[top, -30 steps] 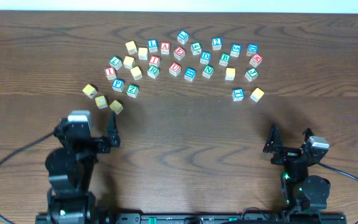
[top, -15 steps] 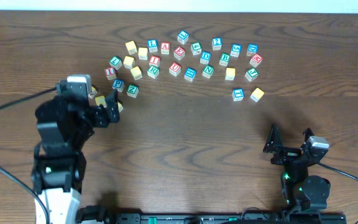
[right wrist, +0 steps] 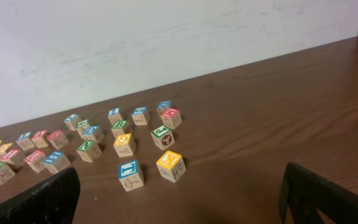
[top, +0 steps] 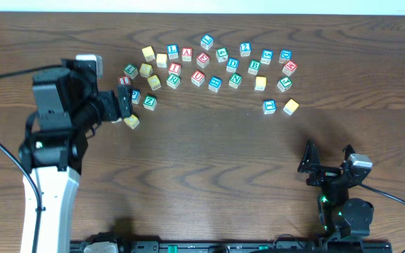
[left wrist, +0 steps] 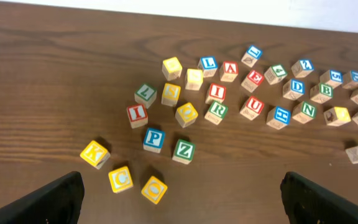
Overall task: Spell out AI2
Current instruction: 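Move the left gripper up over the red A block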
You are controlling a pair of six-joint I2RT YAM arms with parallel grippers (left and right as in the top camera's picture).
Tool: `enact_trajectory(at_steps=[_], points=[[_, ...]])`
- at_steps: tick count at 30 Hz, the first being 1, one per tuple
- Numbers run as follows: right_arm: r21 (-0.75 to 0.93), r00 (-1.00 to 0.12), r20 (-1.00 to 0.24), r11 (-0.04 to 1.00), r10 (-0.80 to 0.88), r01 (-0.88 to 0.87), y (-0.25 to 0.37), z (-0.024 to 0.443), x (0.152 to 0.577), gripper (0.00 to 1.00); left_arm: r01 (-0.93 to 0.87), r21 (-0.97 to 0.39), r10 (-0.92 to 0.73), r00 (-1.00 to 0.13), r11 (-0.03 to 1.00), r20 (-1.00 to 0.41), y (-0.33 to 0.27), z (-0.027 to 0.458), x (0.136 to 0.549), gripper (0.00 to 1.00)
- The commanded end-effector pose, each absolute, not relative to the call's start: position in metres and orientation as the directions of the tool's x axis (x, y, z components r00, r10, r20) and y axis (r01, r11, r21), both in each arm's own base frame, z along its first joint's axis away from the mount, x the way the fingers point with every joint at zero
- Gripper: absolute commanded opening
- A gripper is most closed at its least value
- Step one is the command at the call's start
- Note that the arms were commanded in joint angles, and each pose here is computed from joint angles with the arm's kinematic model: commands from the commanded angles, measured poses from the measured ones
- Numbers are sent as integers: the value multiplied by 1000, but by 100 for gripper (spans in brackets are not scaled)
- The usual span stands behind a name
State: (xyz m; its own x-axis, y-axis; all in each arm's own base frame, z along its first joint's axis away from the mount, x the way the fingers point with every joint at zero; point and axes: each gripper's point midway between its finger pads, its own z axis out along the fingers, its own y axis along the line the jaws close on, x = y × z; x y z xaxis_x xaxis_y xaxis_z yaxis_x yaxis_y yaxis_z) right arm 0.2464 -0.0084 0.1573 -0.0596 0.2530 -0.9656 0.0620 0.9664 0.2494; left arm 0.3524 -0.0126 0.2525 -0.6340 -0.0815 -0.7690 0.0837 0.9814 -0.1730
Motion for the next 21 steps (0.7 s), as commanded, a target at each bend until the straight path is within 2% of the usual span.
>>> enact_trajectory(at_steps=[1,12,21], points=[[255,-57,-964,965,259,64,-9,157,246,99,112,-165,-62,-618,980,-784,-14,280,365,100],[255,-57,-964,965,259,64,-9,157,246,99,206,-147,31,-674,967,-738,-44,313,408,100],[255,-57,-964,965,259,64,-9,157,246,99,281,-142,128,-757,949,-641,-74,304,449,100]])
